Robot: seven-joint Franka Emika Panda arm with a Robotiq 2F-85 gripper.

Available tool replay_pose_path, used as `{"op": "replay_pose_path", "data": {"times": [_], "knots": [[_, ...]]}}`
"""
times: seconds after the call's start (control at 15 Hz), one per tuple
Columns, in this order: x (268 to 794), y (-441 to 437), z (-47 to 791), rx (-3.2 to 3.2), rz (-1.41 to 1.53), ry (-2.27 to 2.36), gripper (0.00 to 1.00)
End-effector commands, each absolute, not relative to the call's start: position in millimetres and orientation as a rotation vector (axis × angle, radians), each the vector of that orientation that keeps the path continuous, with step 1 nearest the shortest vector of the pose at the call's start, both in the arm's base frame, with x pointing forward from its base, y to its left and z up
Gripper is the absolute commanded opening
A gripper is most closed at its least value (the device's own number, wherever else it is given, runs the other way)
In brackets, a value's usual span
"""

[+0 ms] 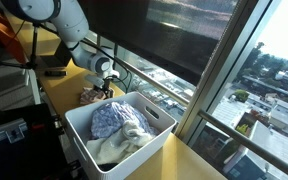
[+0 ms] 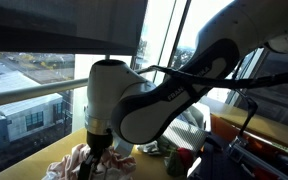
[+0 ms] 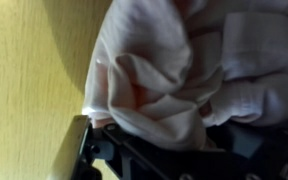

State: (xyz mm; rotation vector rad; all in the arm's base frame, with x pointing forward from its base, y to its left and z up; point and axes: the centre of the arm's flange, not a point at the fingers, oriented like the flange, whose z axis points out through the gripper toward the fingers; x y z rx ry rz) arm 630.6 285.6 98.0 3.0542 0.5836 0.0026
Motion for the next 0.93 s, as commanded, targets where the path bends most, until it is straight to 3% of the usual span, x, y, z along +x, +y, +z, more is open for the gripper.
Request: {"op": "replay_pose_path", "data": {"times": [0.0, 0.27, 0.87], "knots": [[602.7, 283.1, 135.3, 3.042, -0.034, 0.518, 0.27], [577.6, 277.7, 199.2, 3.038, 0.013, 0.454, 0.01], [588.0, 209.3, 396.5, 3.014, 0.378, 0.249, 0.04]]}}
